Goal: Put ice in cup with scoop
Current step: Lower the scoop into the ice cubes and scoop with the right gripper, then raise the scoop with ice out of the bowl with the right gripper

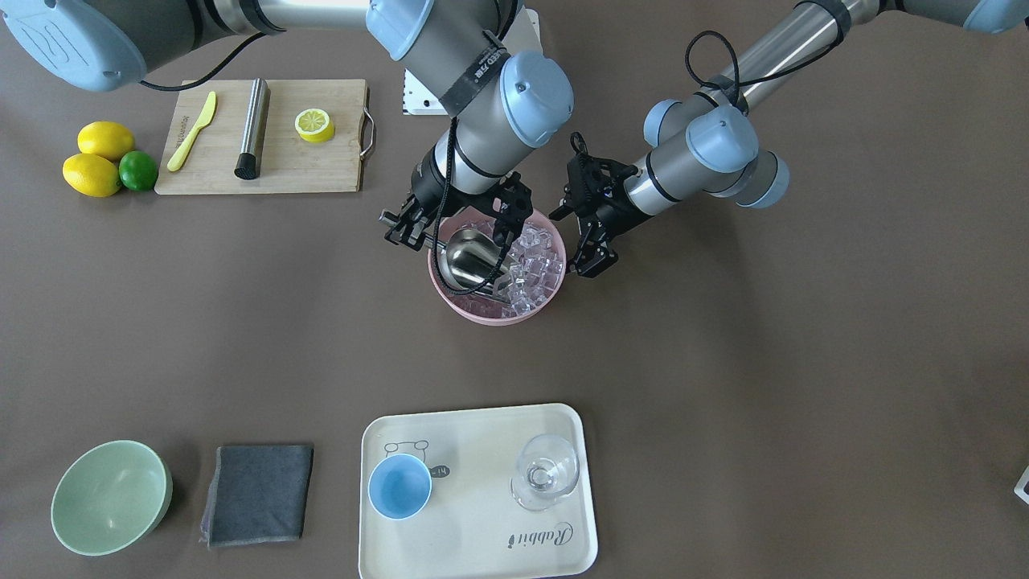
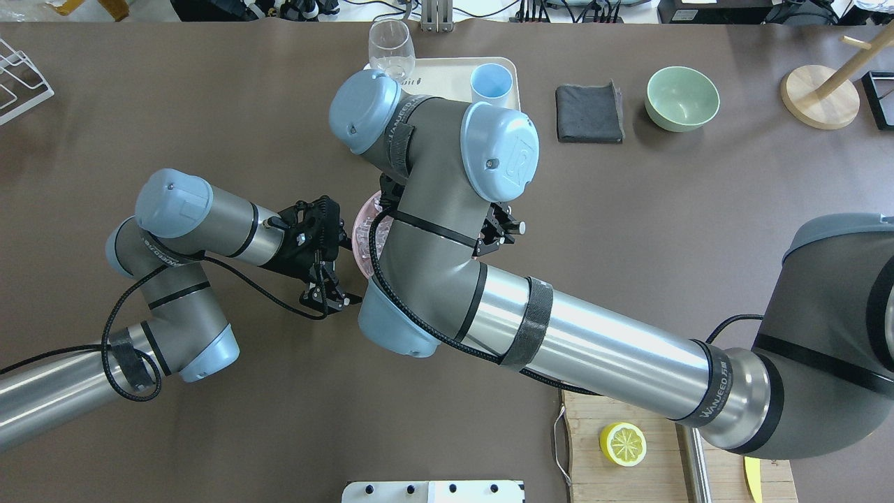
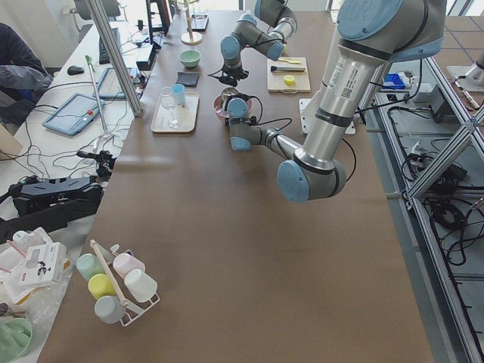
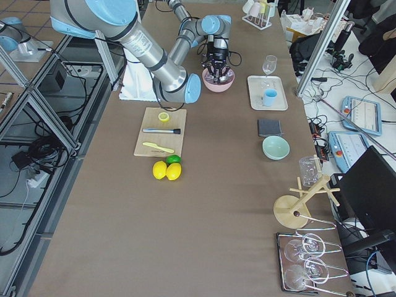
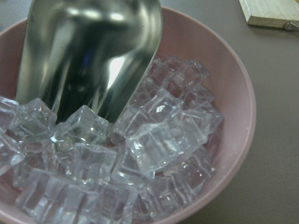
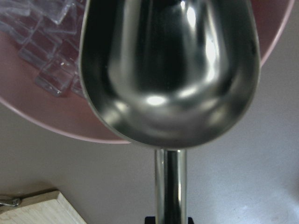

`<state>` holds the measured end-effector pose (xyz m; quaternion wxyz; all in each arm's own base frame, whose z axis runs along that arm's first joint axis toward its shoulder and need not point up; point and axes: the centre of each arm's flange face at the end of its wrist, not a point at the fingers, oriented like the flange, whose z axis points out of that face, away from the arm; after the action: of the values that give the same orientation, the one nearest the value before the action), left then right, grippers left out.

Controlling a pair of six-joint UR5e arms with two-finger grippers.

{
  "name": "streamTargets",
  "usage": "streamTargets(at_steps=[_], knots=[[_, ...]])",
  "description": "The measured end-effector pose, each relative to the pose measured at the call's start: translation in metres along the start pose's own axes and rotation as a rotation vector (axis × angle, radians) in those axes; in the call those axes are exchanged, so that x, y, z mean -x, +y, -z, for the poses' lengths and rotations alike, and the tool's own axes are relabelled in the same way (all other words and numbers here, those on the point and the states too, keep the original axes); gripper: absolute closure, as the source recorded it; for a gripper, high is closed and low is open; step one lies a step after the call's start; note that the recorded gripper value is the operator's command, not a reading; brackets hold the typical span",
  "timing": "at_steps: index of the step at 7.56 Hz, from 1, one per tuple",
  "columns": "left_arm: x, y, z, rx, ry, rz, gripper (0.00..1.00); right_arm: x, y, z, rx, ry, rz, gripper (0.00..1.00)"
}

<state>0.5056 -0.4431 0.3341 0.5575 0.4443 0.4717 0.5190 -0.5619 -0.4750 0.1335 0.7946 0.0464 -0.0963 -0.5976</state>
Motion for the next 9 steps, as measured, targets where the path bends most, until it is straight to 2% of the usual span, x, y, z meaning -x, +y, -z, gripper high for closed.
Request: streamTargets(at_steps=[3,6,9], knots=[[0.007,0.003,0.000,0.010,-0.009,0.009,0.02,0.005,0.010,-0.005,-0.042,-0.005,-0.024,1.00],[0.039,0.010,0.005,0.034,-0.048,0.019,0.02,0.010,0.030,-0.011,-0.096,-0.003,-0.059,1.00],[0.056,-0.010,-0.004,0.055,-0.054,0.006,0.02,0.012,0.031,-0.022,-0.160,-0.003,-0.111,1.00]])
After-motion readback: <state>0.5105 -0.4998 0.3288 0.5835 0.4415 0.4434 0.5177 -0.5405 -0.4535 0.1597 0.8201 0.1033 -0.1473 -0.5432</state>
